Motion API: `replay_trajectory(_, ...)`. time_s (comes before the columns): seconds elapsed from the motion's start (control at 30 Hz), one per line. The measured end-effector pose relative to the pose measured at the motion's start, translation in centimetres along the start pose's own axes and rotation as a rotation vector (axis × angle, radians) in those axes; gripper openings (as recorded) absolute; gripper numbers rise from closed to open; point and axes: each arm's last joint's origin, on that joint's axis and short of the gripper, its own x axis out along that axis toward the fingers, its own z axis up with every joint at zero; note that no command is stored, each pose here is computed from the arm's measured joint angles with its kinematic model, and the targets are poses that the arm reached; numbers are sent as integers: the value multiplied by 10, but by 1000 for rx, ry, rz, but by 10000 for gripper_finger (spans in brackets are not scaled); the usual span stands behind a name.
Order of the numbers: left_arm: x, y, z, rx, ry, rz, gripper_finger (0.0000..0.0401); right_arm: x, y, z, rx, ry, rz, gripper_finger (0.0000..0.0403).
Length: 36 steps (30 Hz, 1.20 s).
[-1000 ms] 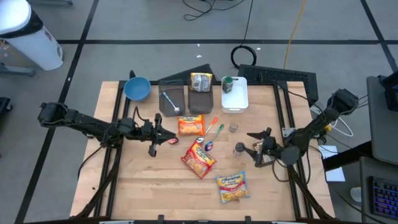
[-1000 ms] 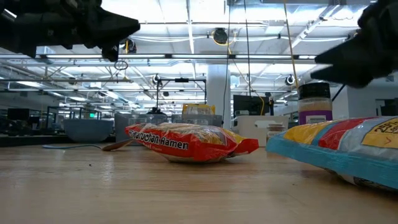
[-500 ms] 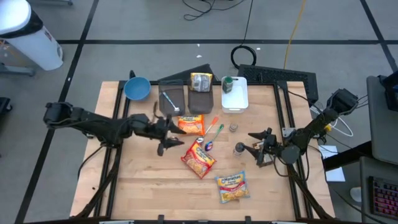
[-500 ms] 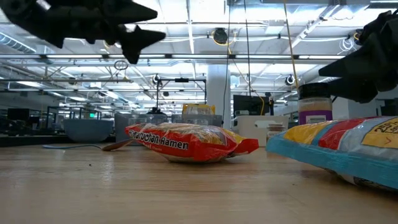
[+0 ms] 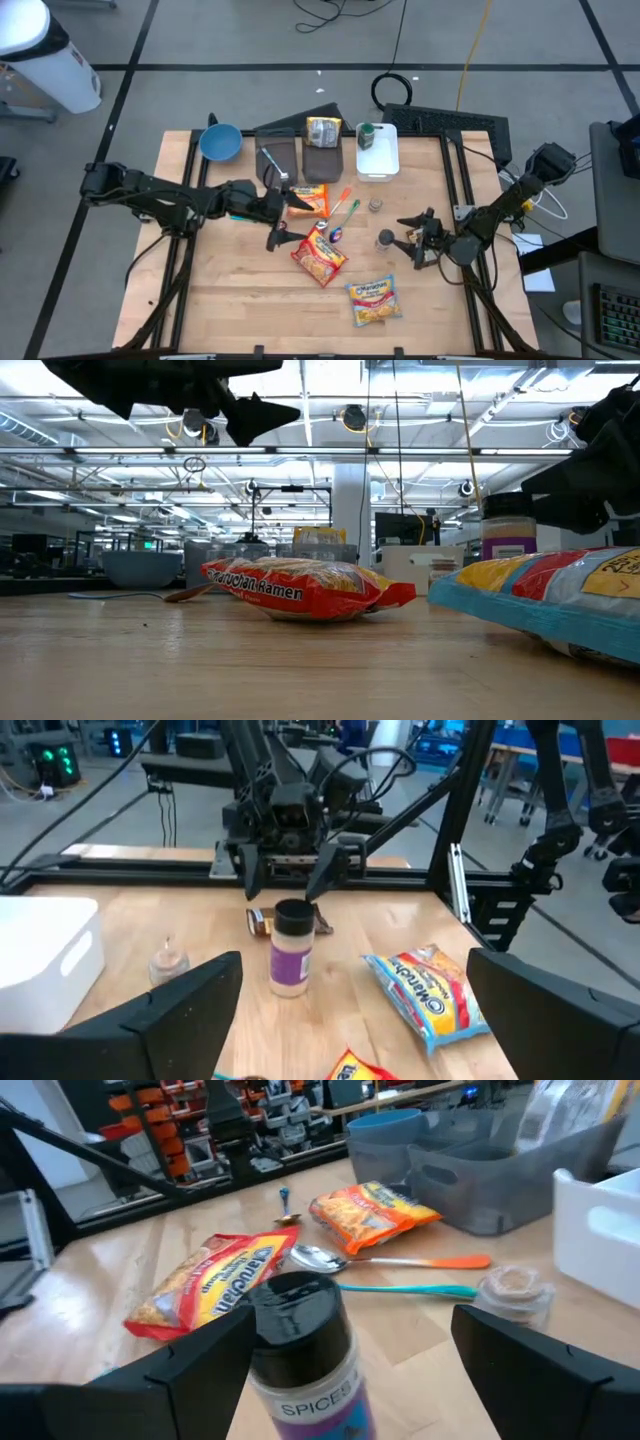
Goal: Pick & Place Food Item
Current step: Put the purple seasoning bottle into the white bin
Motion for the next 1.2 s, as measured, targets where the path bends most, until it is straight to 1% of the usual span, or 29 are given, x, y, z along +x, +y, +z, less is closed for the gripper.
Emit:
replay_trajectory(0.2, 0, 0, 1, -3, -6, 3, 397, 2, 2, -4, 5, 6, -1, 329)
replay_trajectory(0.37, 0, 0, 1, -6, -13, 3, 397, 4, 7, -5, -10, 16, 66, 329)
replay_trajectory(0.53, 0, 2, 2, -5, -16, 9, 397, 8, 10, -11, -57, 42, 63, 329)
replay_trajectory(0.6, -1, 3, 2, -6, -17, 13, 397, 8, 10, -13, -101, 45, 59, 329)
replay_trajectory(0.67, -1, 4, 2, -7, -17, 17, 397, 9, 14, -8, -75, 9, 60, 329)
replay_trajectory(0.87, -1, 5, 2, -12, -23, 19, 397, 11, 14, -5, -81, -12, 51, 329)
replay_trajectory(1.2, -1, 4, 2, -20, -23, 19, 397, 14, 13, -4, -88, -5, 54, 329)
